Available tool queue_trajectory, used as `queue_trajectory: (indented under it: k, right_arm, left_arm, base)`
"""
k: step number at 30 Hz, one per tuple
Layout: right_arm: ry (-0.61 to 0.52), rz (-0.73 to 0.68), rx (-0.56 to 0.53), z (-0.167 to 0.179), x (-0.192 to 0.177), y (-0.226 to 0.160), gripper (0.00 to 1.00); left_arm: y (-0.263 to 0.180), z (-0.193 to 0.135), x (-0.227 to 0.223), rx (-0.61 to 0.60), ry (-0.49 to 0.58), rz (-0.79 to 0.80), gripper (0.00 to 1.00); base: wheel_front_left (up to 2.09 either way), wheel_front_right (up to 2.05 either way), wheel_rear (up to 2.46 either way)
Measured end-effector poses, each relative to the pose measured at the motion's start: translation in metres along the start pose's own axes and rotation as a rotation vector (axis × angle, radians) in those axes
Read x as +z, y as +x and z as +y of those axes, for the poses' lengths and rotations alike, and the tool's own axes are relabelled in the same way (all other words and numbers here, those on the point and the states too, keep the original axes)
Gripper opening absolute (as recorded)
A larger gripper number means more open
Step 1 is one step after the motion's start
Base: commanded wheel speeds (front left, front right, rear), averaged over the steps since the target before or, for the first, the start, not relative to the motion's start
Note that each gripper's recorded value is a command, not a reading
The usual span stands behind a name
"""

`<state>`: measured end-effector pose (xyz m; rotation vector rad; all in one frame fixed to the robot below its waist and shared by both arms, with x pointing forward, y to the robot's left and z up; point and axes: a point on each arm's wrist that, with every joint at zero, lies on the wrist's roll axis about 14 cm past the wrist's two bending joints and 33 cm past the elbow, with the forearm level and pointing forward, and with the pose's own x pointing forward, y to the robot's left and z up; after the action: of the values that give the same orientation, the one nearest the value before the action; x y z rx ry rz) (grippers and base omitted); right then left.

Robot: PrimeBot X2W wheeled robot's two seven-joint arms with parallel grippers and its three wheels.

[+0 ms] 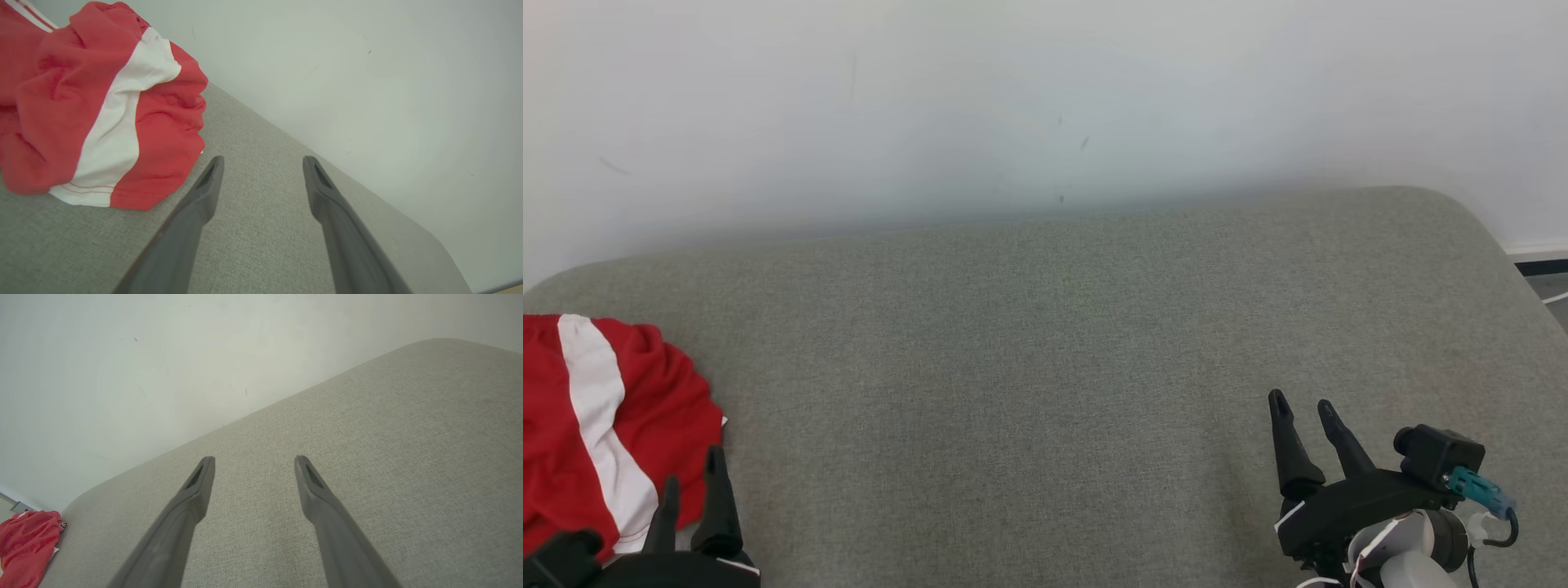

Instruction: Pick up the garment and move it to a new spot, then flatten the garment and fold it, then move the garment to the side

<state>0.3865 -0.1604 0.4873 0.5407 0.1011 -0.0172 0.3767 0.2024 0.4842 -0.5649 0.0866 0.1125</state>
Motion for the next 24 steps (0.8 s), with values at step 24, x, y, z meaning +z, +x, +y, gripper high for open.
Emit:
queue_trajectory:
  k: [24]
  right_arm:
    - [-0.384, -0.099, 0.043, 0.019, 0.015, -0.005, 1.0]
  left_arm:
    - [-0.006, -0.009, 0.016, -0.016, 0.377, -0.082, 1.0]
  base:
    - [0.0, 0.0, 0.0]
